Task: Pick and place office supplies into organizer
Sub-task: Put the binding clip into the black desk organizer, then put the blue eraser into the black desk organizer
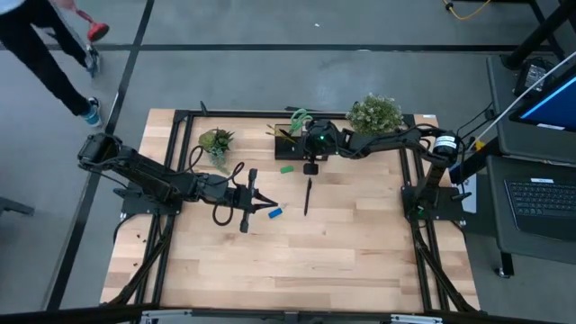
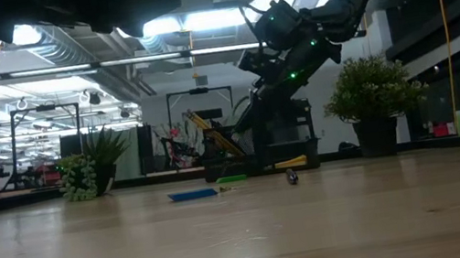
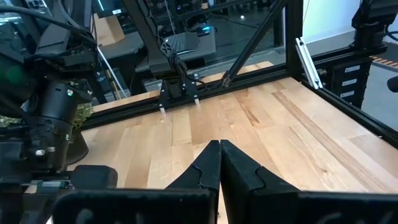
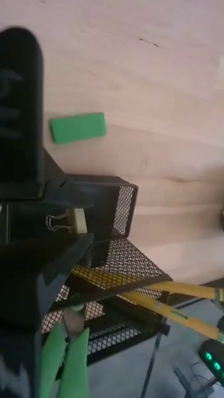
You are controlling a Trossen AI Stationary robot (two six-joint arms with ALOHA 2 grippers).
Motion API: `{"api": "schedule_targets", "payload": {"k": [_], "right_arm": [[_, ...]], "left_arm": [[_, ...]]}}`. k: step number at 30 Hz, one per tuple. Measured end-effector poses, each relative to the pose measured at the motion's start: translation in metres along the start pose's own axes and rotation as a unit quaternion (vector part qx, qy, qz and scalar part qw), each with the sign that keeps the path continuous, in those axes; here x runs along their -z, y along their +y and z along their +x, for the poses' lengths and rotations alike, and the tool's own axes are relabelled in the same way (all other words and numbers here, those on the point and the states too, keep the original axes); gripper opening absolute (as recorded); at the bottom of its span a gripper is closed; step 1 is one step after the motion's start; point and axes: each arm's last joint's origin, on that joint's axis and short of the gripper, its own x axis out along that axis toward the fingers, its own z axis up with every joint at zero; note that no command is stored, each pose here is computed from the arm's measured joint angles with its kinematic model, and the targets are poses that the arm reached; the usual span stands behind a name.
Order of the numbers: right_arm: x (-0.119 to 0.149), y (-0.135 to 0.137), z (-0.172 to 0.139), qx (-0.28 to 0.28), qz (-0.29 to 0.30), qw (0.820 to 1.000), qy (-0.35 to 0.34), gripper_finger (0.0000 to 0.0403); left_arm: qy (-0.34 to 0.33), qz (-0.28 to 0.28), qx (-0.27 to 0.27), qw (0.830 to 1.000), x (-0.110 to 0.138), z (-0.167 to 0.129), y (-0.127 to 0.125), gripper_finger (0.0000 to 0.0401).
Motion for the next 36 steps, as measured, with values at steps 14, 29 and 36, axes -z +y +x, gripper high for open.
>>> {"api": "schedule_targets", "payload": {"k": [14, 29, 36], "right_arm": [[0.0005, -0.0008, -0.0001, 0.000, 0.014, 1.000, 0.000, 0.0072], [-0.0001, -0.0011, -0.0002, 0.002, 0.025, 1.000, -0.003, 0.0087], [-0.0051, -0.0037, -0.0021, 0.005, 0.026, 1.000, -0.007, 0.0087]], "left_arm": [[0.000, -0.002, 0.000, 1.000, 0.0000, 0.0000, 0.0000, 0.0002], [0.000, -0.002, 0.000, 1.000, 0.0000, 0.0000, 0.0000, 0.0002], [0.000, -0.002, 0.000, 1.000, 0.0000, 0.0000, 0.0000, 0.0003]]}}
